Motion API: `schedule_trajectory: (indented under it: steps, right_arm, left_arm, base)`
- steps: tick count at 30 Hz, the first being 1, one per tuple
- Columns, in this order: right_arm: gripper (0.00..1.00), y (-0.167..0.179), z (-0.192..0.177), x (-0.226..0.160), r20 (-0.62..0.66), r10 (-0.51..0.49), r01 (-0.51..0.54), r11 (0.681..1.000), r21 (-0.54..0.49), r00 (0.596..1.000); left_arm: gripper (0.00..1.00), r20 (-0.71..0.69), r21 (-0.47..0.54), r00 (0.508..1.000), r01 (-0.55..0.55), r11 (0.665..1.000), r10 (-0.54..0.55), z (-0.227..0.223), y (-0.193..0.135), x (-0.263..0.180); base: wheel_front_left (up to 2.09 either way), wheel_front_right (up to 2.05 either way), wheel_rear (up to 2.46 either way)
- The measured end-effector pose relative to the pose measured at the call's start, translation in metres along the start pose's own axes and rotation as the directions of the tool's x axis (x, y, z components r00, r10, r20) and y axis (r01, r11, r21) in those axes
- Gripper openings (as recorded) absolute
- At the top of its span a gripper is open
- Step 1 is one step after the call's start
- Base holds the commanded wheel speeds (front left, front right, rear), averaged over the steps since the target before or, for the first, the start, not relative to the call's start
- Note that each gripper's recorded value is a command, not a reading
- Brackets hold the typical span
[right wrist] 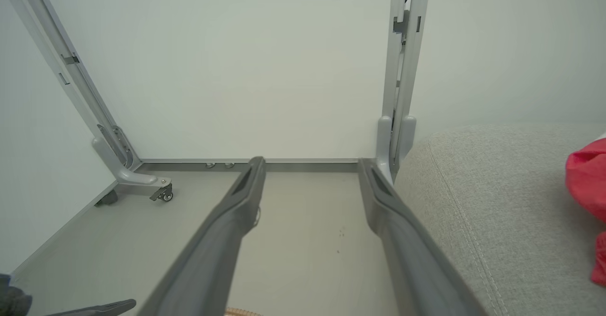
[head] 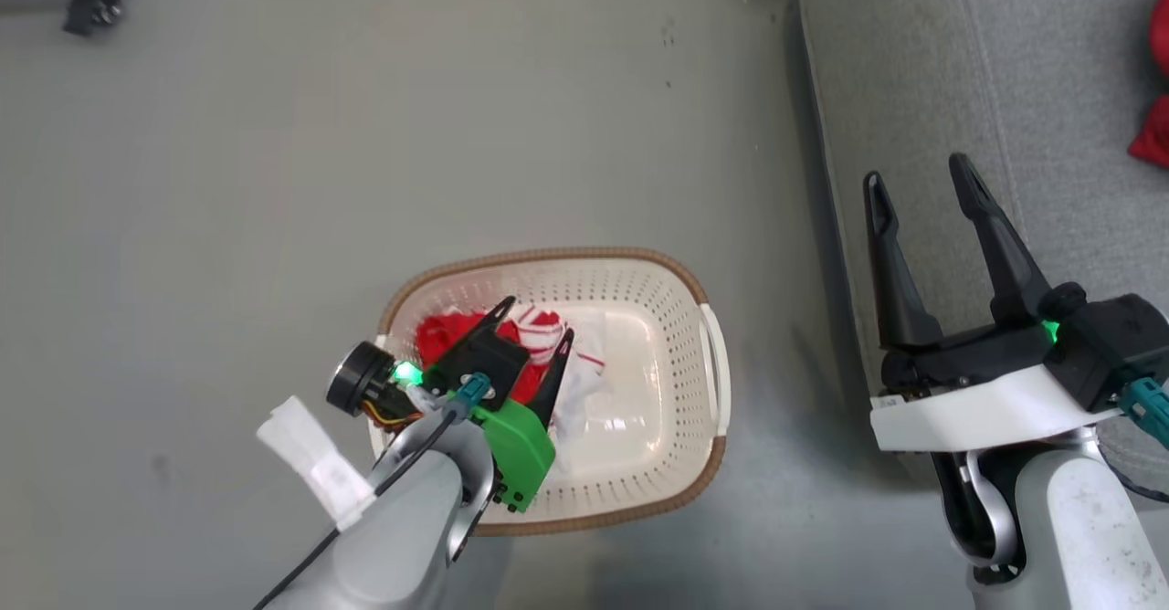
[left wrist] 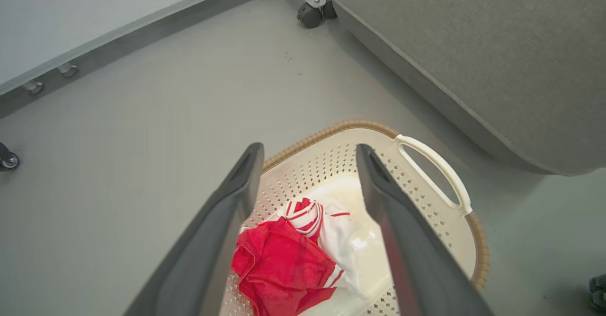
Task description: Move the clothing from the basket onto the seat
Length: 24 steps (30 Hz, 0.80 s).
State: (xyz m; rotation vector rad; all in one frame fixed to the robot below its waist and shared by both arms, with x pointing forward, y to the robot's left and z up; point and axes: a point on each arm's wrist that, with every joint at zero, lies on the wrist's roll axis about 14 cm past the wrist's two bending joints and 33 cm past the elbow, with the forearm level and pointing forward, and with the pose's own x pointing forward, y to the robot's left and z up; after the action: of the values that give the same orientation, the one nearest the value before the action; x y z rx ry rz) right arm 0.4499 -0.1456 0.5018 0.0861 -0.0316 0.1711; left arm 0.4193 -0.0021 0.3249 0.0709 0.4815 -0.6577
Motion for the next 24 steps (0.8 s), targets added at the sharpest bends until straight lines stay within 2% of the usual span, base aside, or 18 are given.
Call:
schedule_trajectory:
  steps: [5, 11, 24]
  right_arm:
    - [1.00, -0.007, -0.017, 0.012, -0.012, -0.010, 0.010, 1.000, 0.003, 1.000]
    - [1.00, -0.011, -0.041, 0.029, -0.029, -0.005, 0.005, 1.000, 0.005, 1.000]
    - [1.00, -0.018, -0.108, 0.045, -0.101, 0.004, -0.001, 1.000, 0.030, 0.995]
  left_arm:
    - [1.00, -0.124, -0.002, 0.990, 0.072, 0.997, -0.071, -0.038, -0.012, 0.020]
    - [1.00, -0.229, -0.020, 0.967, 0.106, 0.994, -0.108, -0.077, -0.011, 0.046]
    - [1.00, -0.388, -0.088, 0.909, 0.125, 0.988, -0.149, -0.163, -0.003, 0.091]
  base:
    - [0.00, 0.00, 0.00]
    - [0.00, 0.00, 0.00]
    - [0.00, 0.00, 0.00]
